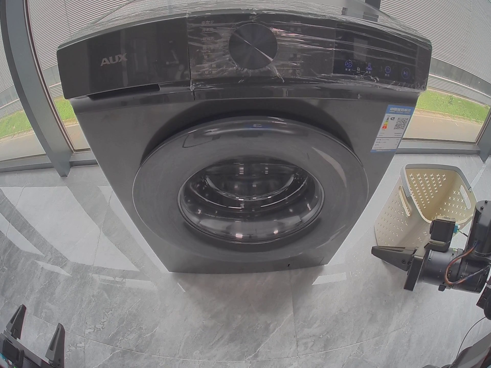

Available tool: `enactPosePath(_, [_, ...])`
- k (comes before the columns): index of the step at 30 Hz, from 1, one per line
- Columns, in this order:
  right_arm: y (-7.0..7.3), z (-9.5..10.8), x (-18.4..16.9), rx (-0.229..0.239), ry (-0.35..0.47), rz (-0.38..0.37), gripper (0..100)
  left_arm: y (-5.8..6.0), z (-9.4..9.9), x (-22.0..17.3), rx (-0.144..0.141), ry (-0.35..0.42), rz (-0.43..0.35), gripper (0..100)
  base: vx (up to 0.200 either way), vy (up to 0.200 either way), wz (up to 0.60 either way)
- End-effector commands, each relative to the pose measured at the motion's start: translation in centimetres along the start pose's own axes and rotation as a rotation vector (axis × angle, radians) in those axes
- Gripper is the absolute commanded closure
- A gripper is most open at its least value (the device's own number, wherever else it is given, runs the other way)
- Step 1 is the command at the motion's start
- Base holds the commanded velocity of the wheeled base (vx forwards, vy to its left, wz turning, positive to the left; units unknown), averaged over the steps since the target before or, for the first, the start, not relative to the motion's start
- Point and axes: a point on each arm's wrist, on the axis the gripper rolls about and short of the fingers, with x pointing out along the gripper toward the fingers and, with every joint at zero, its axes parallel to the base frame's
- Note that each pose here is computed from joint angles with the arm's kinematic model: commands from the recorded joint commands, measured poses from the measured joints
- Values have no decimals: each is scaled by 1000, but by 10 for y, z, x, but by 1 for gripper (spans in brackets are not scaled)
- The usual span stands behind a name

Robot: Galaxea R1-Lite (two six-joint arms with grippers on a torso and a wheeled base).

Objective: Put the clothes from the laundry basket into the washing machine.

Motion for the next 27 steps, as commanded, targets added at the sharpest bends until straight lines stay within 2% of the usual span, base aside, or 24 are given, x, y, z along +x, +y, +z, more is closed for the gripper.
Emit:
enactPosePath(1, [-4, 6, 13, -5, -10, -24, 100, 0, -5, 0, -3, 3, 0, 0, 200, 0, 0])
enactPosePath(7, [-12, 14, 36, -22, -78, -113, 100, 0, -5, 0, -6, 3, 1, 0, 33, 0, 0])
enactPosePath(16, [-18, 15, 59, -49, -171, -157, 100, 0, -5, 0, -4, 4, 3, 0, 0, 0, 0])
enactPosePath(22, [-22, 27, 75, -71, -301, -193, 100, 0, -5, 0, -6, 4, 3, 0, 0, 0, 0])
enactPosePath(27, [-24, 28, 79, -70, -313, -221, 100, 0, -5, 0, -7, 4, 3, 0, 0, 0, 0])
